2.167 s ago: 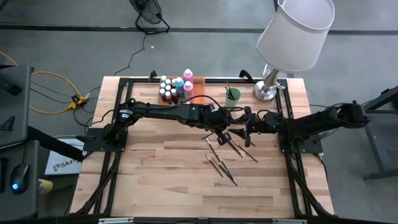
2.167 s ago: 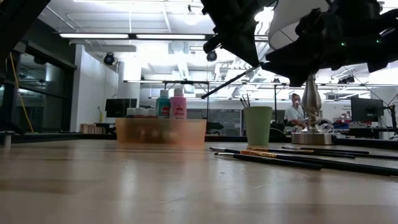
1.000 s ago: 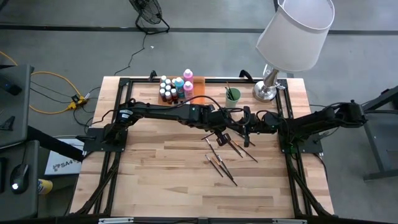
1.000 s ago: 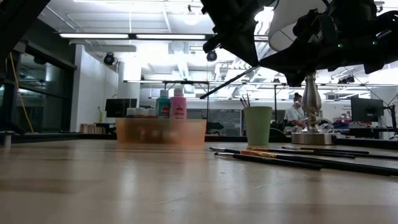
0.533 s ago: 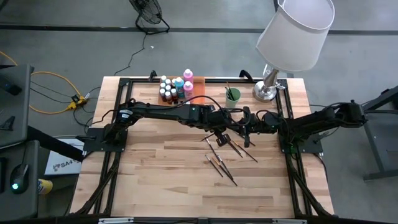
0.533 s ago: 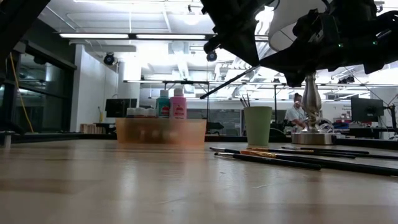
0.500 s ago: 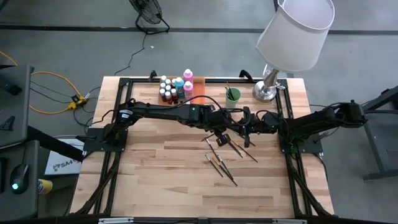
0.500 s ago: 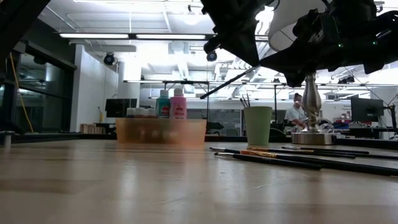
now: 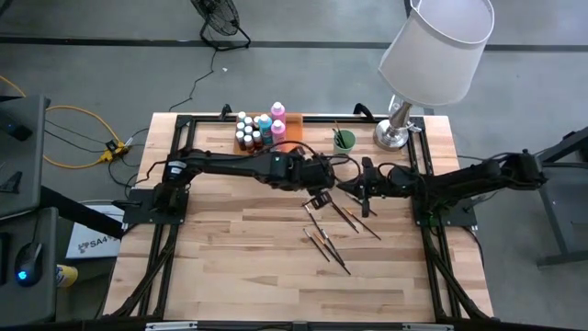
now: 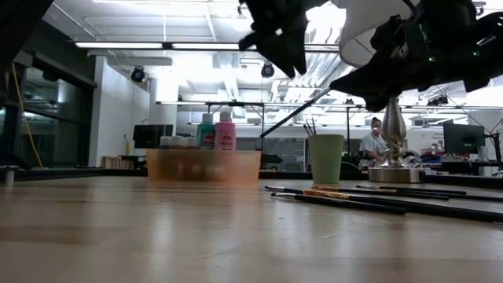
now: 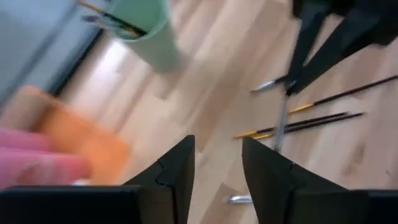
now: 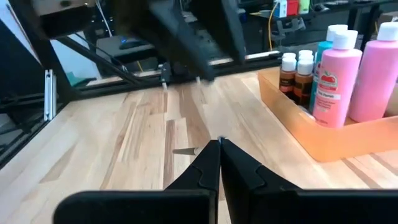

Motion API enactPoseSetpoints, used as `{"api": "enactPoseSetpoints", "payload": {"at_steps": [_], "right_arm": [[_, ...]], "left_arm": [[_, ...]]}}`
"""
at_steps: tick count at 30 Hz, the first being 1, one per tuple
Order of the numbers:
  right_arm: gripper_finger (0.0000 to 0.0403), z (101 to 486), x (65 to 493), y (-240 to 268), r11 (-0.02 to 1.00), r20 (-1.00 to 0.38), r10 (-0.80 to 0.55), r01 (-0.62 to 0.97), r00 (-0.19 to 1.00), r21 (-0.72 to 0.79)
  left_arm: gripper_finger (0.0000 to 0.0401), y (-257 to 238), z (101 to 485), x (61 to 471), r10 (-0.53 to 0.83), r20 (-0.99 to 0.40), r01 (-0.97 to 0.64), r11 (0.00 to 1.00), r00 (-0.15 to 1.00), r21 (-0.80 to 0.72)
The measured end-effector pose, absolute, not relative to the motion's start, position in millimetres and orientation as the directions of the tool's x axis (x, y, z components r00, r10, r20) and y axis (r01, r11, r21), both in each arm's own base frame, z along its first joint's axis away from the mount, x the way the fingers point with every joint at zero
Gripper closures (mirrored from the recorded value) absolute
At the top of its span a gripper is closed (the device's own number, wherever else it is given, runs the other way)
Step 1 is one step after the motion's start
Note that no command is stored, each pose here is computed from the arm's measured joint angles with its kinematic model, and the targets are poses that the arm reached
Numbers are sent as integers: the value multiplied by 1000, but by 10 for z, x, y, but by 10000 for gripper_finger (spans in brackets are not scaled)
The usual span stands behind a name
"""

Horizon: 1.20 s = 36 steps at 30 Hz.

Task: Pick & Place Paint Supplies
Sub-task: Put the silver paint brush into the green cup

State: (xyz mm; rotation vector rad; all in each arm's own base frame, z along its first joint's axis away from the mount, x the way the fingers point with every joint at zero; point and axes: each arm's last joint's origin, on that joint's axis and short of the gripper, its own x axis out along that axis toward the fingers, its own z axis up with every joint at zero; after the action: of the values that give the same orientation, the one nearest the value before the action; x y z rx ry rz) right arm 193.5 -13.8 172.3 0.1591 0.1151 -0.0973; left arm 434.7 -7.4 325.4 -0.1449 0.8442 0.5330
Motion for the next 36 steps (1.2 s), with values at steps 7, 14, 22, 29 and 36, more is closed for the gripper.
{"api": "enactPoseSetpoints", "payload": {"at_steps": [7,14,22,29,36], "right_arm": [[399,1969,1932,-153,977,-228,-139,171,964,127],[399,2447,1952,-162,977,-325,-191,211,926,28],[399,2863,1863,-209,928,-403,-364,361,840,-87],[399,3092,1815,-320,792,-373,-609,557,700,-249],[399,3102,1819,-631,688,-426,-718,654,551,-315]], "left_arm": [[275,-237,3452,4197,517,-664,-529,822,539,211],[275,-189,3316,4210,515,-687,-504,828,513,245],[275,-189,3156,4033,510,-684,-515,827,522,224],[275,-147,2960,3588,494,-613,-520,840,616,154],[275,-58,2742,3078,404,-483,-448,894,777,26]]}}
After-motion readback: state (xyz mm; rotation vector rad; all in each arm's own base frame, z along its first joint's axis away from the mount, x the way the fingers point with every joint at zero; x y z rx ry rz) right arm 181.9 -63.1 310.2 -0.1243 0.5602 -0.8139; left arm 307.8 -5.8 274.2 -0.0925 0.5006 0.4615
